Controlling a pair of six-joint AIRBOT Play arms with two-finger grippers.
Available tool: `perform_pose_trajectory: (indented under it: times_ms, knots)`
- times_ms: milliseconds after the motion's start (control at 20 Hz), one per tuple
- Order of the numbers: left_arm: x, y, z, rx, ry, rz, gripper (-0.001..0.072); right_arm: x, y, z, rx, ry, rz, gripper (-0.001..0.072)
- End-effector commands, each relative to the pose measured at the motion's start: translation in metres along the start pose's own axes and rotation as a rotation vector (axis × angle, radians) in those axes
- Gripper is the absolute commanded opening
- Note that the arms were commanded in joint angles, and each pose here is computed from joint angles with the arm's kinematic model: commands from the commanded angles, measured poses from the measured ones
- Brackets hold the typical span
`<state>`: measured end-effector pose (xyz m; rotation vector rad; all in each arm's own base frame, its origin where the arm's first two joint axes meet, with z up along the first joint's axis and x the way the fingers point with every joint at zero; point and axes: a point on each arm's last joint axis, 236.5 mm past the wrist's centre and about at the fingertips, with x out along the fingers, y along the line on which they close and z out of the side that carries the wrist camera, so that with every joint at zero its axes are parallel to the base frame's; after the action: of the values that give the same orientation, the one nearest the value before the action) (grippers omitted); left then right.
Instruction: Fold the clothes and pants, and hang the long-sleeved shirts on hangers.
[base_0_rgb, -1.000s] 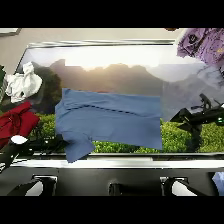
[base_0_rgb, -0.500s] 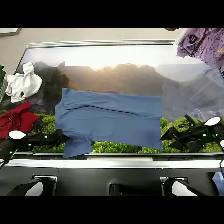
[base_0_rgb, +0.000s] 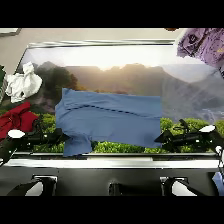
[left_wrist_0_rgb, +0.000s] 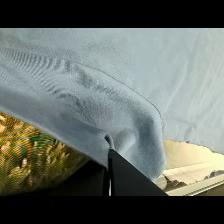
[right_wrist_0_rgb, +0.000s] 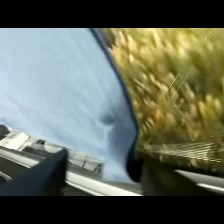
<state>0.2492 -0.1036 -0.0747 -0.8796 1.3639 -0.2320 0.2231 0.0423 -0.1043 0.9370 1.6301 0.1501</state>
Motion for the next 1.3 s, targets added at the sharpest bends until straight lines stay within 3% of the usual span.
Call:
perform_pose_trajectory:
  times_ms: [0, 100, 150, 350, 650, 1000, 1250]
  knots:
    - [0.000, -0.001, 0.000, -0.001, 0.000, -0.001, 0.0025, 0.003, 0.007, -0.007, -0.004, 0.022, 0.036, 0.0335]
    - [0.000, -0.001, -0.001, 0.001, 0.006, -0.003, 0.0024, 0.002, 0.018, -0.009, -0.019, 0.033, 0.082, 0.0049]
    - [-0.001, -0.003, -0.002, 0.004, 0.013, -0.007, 0.0025, 0.001, 0.023, -0.009, -0.013, 0.032, 0.106, 0.0032]
    - [-0.025, -0.015, 0.002, 0.059, 0.044, 0.001, 0.0023, -0.008, 0.027, -0.007, 0.032, 0.002, 0.090, 0.0030]
    - [-0.080, -0.012, -0.044, 0.159, 0.105, 0.170, 0.0023, -0.065, 0.000, -0.005, -0.015, -0.023, -0.186, 0.0030]
    - [-0.101, -0.049, -0.086, 0.227, 0.031, 0.134, 0.0023, -0.084, 0.002, -0.039, -0.090, -0.027, -0.359, 0.0030]
    - [-0.078, -0.060, -0.050, 0.219, -0.009, 0.101, 0.0023, -0.078, 0.035, -0.003, -0.250, -0.133, -0.388, 0.0030]
